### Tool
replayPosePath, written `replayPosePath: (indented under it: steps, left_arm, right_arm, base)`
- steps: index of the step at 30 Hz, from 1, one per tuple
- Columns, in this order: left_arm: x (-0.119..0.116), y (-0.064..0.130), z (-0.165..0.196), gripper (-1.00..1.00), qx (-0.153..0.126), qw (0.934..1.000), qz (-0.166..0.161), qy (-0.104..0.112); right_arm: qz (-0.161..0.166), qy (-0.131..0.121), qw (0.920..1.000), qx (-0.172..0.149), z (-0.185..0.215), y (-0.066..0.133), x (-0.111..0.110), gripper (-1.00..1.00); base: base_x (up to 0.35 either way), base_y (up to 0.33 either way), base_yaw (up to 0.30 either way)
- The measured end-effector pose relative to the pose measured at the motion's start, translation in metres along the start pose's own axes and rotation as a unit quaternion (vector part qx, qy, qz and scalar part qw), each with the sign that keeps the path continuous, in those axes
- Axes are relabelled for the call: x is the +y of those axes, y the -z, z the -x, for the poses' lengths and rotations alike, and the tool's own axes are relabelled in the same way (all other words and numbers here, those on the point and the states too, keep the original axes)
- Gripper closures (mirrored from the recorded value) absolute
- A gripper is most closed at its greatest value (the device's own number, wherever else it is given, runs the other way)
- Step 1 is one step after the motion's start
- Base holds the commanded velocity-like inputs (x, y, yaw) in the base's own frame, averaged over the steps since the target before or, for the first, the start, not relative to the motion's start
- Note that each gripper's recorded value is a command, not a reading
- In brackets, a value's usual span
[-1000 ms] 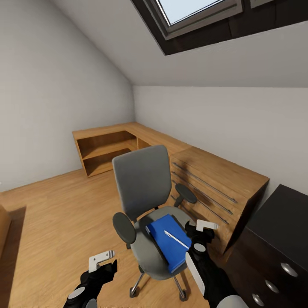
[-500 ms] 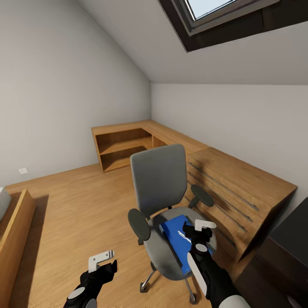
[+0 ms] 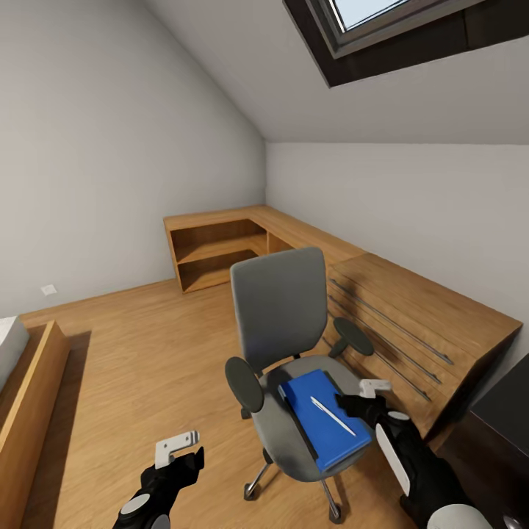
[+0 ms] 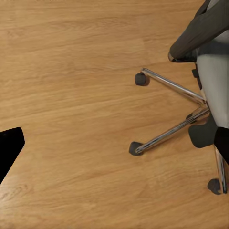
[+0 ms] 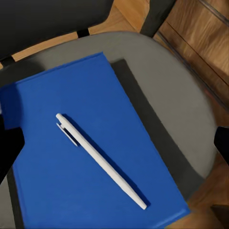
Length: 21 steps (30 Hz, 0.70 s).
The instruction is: In the bedroom, organize the workspace by keeping the computer under the desk, ensuring the monitor is on the desk, placing the keyboard on the desk next to the monitor, placing the mouse on the desk next to the keyboard, moving the folder from the swivel chair onto the desk next to the mouse, stacking the notebook on top of the folder with the pen on top of the notebook, and positioning the swivel chair next to the desk.
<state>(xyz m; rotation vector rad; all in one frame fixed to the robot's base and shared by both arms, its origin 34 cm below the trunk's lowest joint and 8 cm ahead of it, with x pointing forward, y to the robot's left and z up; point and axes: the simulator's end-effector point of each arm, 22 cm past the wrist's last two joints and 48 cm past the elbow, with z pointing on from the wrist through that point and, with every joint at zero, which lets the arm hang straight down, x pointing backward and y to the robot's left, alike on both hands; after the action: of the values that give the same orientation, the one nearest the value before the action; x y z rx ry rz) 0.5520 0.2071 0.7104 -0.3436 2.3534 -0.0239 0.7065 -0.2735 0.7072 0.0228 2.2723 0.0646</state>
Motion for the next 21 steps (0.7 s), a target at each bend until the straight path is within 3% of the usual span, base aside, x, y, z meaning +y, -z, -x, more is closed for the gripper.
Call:
replayPosePath:
  steps: [5, 14, 21]
  left_arm:
    - [-0.002, 0.0, 0.0, -1.0, 0.0, 1.0, -0.004, -0.001]
    - [0.001, 0.0, 0.0, -1.0, -0.001, 1.0, 0.0, -0.002]
    - [0.006, -0.001, 0.002, -1.0, -0.002, 1.0, 0.004, 0.0]
  right_arm:
    - [0.001, 0.005, 1.0, 0.003, 0.001, 0.001, -0.003, -1.0]
    - [0.01, 0.013, 0.9998, 0.008, -0.004, 0.0, 0.006, -1.0]
    - [0.063, 0.031, 0.9974, 0.017, -0.01, 0.001, 0.034, -1.0]
  base:
    - [0.051, 0.0, 0.0]
    - [0.235, 0.0, 0.0]
    - [0.162, 0.0, 0.0]
